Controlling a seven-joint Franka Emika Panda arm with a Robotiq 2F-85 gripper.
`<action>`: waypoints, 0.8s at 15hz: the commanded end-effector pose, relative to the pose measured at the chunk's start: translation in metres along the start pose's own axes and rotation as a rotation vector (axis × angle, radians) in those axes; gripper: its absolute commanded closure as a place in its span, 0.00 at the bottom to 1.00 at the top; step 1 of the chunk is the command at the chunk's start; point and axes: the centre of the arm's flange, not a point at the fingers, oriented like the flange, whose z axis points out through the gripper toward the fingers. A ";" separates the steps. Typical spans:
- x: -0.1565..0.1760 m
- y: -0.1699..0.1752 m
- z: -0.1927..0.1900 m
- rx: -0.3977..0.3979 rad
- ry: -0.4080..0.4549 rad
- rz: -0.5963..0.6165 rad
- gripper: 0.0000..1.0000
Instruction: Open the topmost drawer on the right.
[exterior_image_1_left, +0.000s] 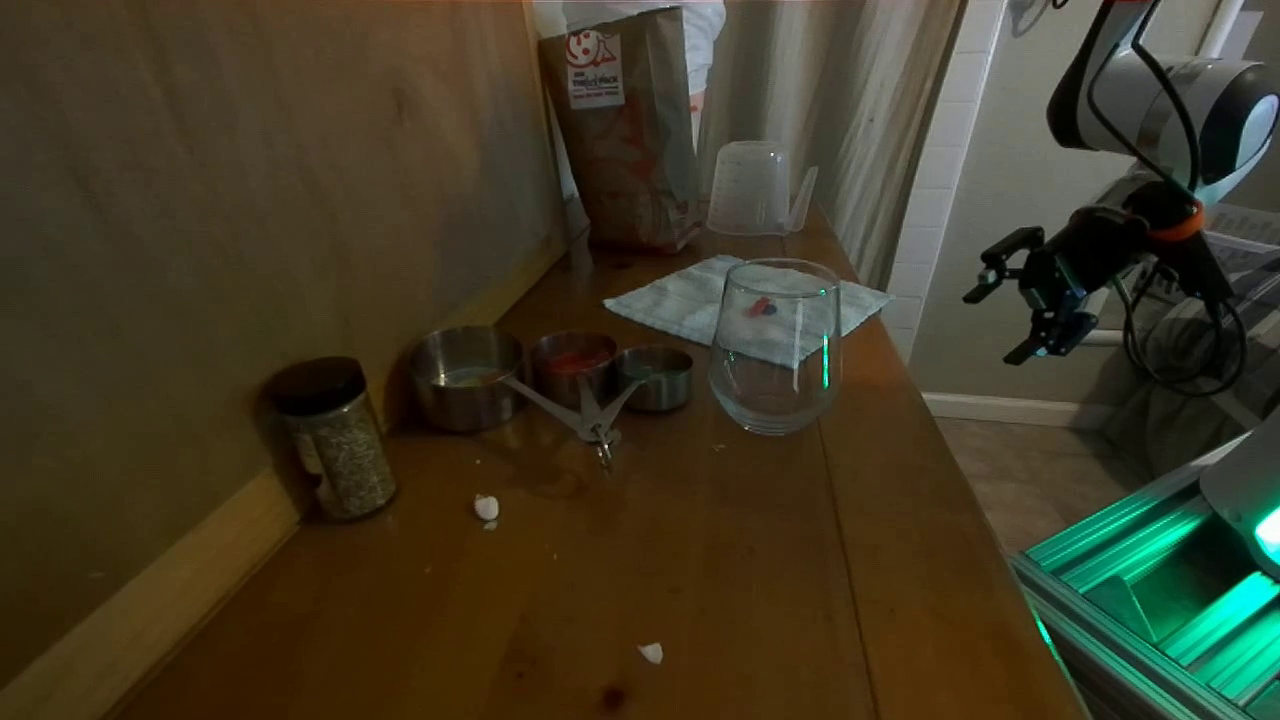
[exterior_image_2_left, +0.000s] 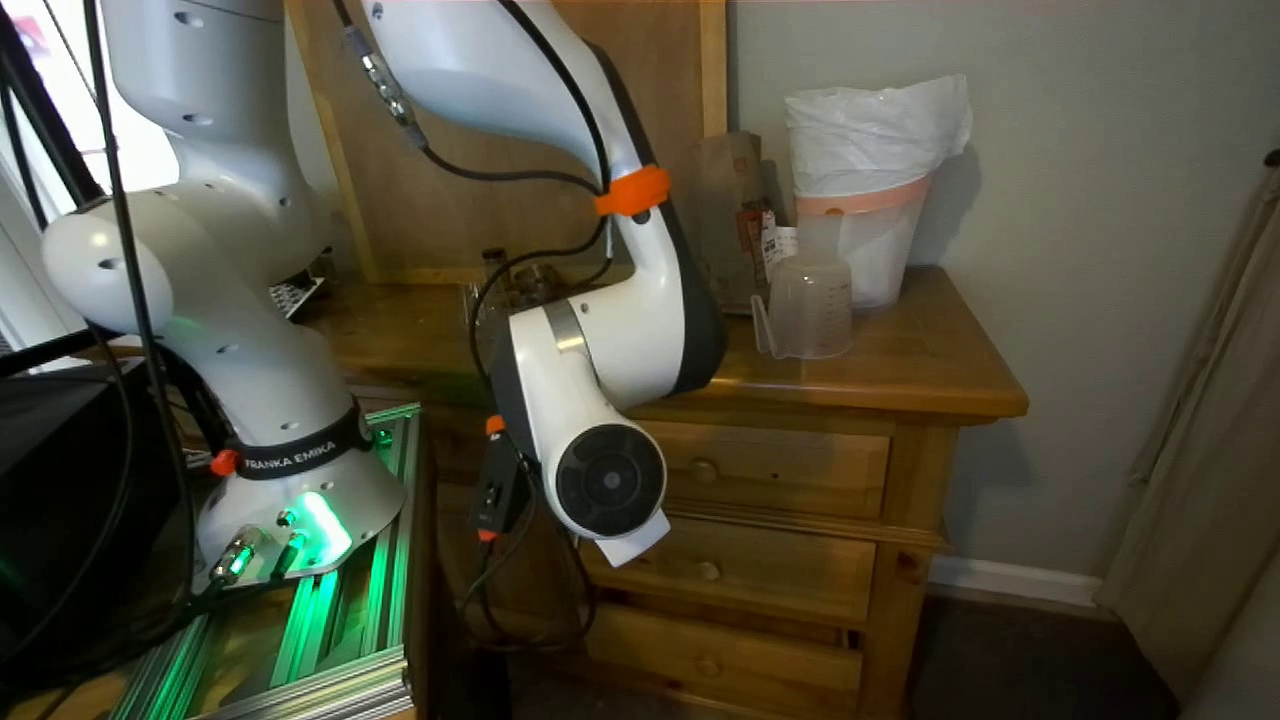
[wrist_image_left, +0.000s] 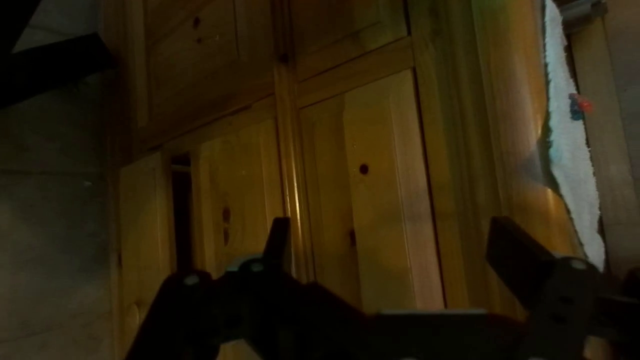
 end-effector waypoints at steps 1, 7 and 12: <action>0.013 0.009 0.003 0.119 0.077 0.006 0.00; 0.035 0.025 0.018 0.259 0.152 -0.032 0.00; 0.058 0.044 0.041 0.334 0.112 -0.026 0.00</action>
